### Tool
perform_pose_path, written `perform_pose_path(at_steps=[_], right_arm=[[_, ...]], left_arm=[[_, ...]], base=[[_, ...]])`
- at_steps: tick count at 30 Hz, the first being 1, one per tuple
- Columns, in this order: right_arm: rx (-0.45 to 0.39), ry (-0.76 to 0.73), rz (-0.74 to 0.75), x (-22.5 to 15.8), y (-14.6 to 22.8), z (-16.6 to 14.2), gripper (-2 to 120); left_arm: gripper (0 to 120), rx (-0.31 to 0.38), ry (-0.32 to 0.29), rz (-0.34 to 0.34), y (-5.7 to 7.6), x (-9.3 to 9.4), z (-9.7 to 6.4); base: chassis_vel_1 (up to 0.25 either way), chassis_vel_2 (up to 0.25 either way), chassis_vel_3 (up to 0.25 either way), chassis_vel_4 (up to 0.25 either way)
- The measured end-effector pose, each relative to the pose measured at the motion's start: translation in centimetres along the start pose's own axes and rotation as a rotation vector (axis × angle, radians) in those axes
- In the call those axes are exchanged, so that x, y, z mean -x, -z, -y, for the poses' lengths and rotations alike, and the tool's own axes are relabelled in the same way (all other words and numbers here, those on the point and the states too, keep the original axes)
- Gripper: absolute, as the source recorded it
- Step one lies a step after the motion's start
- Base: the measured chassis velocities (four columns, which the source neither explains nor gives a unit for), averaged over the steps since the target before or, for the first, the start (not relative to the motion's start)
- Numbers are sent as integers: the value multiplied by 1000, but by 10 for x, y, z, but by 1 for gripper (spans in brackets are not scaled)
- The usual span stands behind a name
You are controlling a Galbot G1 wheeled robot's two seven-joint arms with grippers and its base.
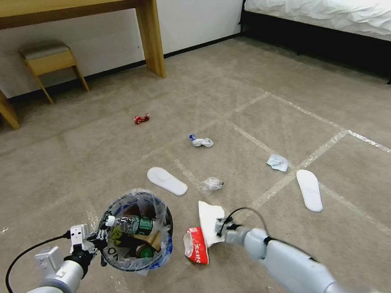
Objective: Pick up the trash bin and place the garbage on the floor into it.
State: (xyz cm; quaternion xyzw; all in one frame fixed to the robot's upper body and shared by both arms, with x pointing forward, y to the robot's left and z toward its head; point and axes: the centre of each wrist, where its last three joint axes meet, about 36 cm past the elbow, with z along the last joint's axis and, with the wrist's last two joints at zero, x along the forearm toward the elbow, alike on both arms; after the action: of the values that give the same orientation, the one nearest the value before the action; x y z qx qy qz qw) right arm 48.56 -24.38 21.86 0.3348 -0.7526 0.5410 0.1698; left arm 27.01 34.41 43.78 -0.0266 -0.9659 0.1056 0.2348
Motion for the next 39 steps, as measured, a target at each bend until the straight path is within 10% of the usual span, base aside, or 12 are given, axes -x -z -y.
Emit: perform_pose_path(at_steps=[9, 25, 39], right_arm=[[77, -130, 52, -32, -12, 76, 0], [593, -184, 515, -133, 74, 203, 0], [682, -207, 800, -228, 134, 271, 0]], left_arm=[[1, -1, -22, -6, 5, 8, -4], [1, 8, -111, -4, 32, 14, -2], [1, 39, -139, -74, 30, 30, -1]], base=[[0, 0, 0, 0], [0, 0, 0, 0], [0, 0, 0, 0]])
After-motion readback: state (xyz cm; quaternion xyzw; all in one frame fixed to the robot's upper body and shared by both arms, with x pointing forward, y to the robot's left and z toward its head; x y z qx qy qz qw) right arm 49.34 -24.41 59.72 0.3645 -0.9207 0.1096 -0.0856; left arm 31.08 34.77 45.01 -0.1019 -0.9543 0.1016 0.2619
